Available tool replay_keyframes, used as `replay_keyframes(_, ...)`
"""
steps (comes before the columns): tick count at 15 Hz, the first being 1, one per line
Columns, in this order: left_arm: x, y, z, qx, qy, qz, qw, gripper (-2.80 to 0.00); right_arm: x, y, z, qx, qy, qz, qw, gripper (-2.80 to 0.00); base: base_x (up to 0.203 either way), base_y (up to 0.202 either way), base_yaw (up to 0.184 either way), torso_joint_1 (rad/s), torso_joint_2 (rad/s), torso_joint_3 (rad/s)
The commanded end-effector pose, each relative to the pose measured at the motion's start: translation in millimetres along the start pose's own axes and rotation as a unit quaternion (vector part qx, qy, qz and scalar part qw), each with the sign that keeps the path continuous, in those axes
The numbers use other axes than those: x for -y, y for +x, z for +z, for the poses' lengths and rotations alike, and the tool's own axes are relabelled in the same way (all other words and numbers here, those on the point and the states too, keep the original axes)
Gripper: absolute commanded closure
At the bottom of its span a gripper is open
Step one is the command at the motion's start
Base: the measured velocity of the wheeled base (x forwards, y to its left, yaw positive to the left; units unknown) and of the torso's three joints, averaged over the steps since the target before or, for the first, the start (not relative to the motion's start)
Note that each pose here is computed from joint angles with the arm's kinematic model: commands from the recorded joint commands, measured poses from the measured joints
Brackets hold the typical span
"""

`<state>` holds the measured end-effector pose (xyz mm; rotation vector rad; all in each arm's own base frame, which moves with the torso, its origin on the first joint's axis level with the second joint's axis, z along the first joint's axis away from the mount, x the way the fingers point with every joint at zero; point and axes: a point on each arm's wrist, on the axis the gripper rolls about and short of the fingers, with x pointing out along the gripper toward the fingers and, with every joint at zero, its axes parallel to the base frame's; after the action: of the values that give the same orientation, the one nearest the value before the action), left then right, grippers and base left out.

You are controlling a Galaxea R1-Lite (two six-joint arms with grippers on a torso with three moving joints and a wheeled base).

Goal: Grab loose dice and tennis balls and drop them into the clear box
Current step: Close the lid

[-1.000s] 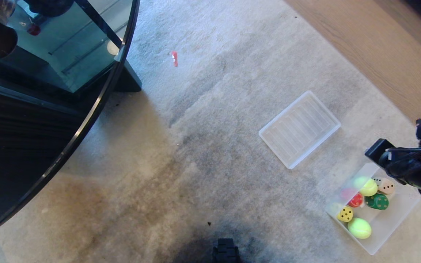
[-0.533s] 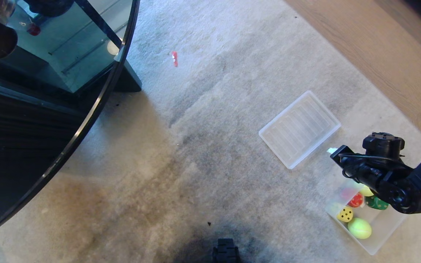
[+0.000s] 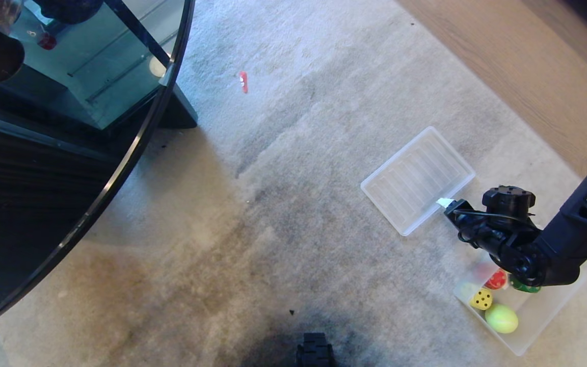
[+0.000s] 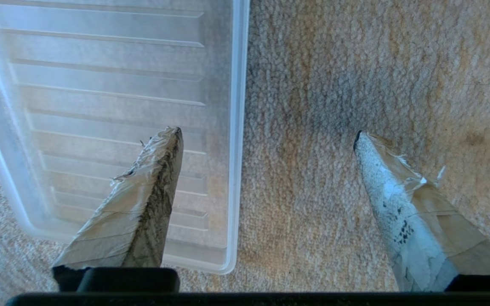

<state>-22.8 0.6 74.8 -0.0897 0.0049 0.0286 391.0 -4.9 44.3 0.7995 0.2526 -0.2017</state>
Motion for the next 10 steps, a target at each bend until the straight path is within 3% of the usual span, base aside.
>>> replay_keyframes(1,0.0,0,0,0.000,0.000,0.000,1.0000,0.00,5,9,-6,-0.004,0.002,-0.003,1.000,-2.80,0.000,0.000,0.000,0.000,0.00,0.000)
replay_keyframes(9,0.0,0,0,-0.001,0.000,0.000,1.0000,0.00,18,27,-21,-0.028,-0.004,-0.027,0.999,-2.80,0.000,0.000,0.000,0.000,0.00,0.000)
replay_keyframes(10,0.0,0,0,0.000,-0.001,0.000,1.0000,0.00,19,28,-24,-0.030,-0.006,-0.028,0.999,-0.47,0.000,0.000,0.000,0.000,0.00,0.000)
